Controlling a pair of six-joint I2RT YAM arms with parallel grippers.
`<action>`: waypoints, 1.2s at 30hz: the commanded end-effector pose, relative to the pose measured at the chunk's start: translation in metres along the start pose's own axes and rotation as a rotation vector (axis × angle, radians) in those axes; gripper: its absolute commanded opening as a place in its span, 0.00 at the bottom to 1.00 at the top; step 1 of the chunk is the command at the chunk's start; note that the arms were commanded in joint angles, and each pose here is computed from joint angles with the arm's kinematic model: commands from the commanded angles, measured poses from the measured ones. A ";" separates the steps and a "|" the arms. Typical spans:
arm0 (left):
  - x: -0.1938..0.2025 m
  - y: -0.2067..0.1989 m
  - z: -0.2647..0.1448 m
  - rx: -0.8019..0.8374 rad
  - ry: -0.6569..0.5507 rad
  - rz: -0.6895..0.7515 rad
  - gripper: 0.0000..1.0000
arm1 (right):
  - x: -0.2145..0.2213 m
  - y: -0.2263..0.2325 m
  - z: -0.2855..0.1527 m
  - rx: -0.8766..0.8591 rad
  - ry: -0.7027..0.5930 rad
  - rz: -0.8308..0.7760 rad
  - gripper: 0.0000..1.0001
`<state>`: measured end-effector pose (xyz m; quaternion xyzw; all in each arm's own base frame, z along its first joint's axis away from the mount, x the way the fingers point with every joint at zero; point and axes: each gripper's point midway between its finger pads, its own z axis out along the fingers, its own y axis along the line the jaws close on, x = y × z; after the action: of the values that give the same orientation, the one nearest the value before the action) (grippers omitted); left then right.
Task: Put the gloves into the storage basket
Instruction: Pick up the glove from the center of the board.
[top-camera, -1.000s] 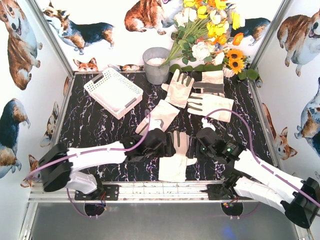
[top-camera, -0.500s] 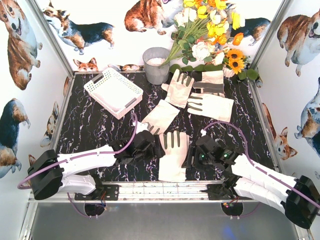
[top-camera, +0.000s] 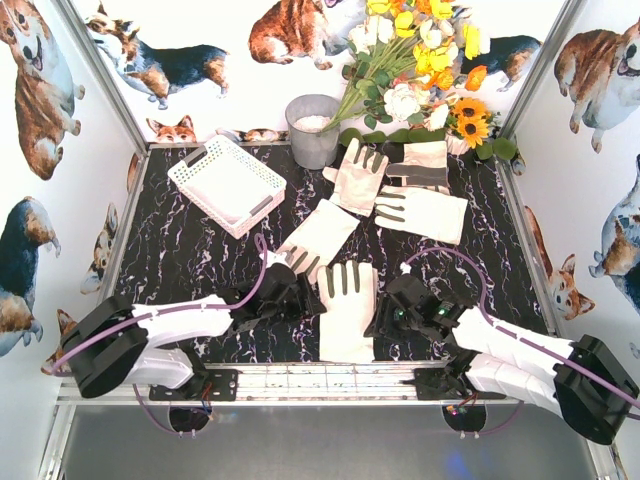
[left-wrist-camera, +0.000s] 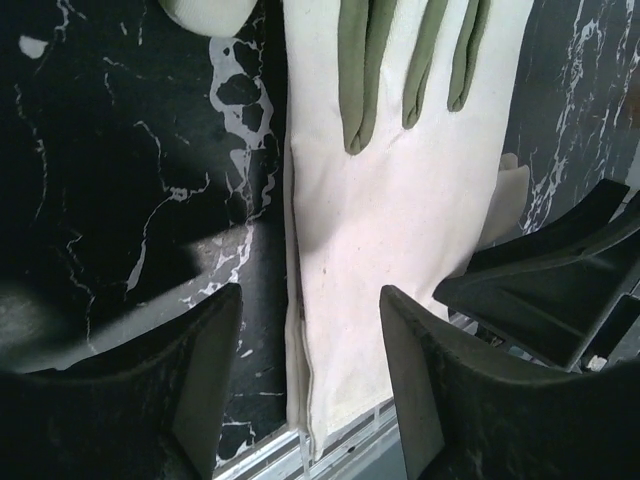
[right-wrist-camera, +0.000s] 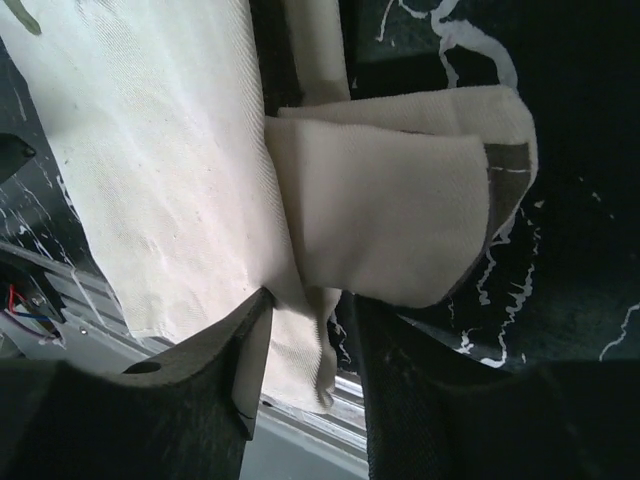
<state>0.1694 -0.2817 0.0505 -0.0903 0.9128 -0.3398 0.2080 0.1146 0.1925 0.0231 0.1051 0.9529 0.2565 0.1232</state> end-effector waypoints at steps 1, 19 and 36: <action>-0.003 -0.014 0.007 0.075 0.008 -0.016 0.51 | -0.009 -0.011 0.010 0.031 -0.064 0.036 0.36; 0.017 0.000 0.034 0.135 0.072 -0.107 0.42 | -0.005 -0.042 0.016 0.155 -0.074 0.087 0.06; 0.023 -0.033 0.048 0.305 0.103 -0.087 0.38 | -0.007 -0.041 0.016 0.147 -0.083 0.088 0.08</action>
<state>0.1751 -0.3349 0.0318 -0.0950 0.8623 -0.4704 0.1617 0.1229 0.1973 0.0146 0.1550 0.9434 0.2644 0.1265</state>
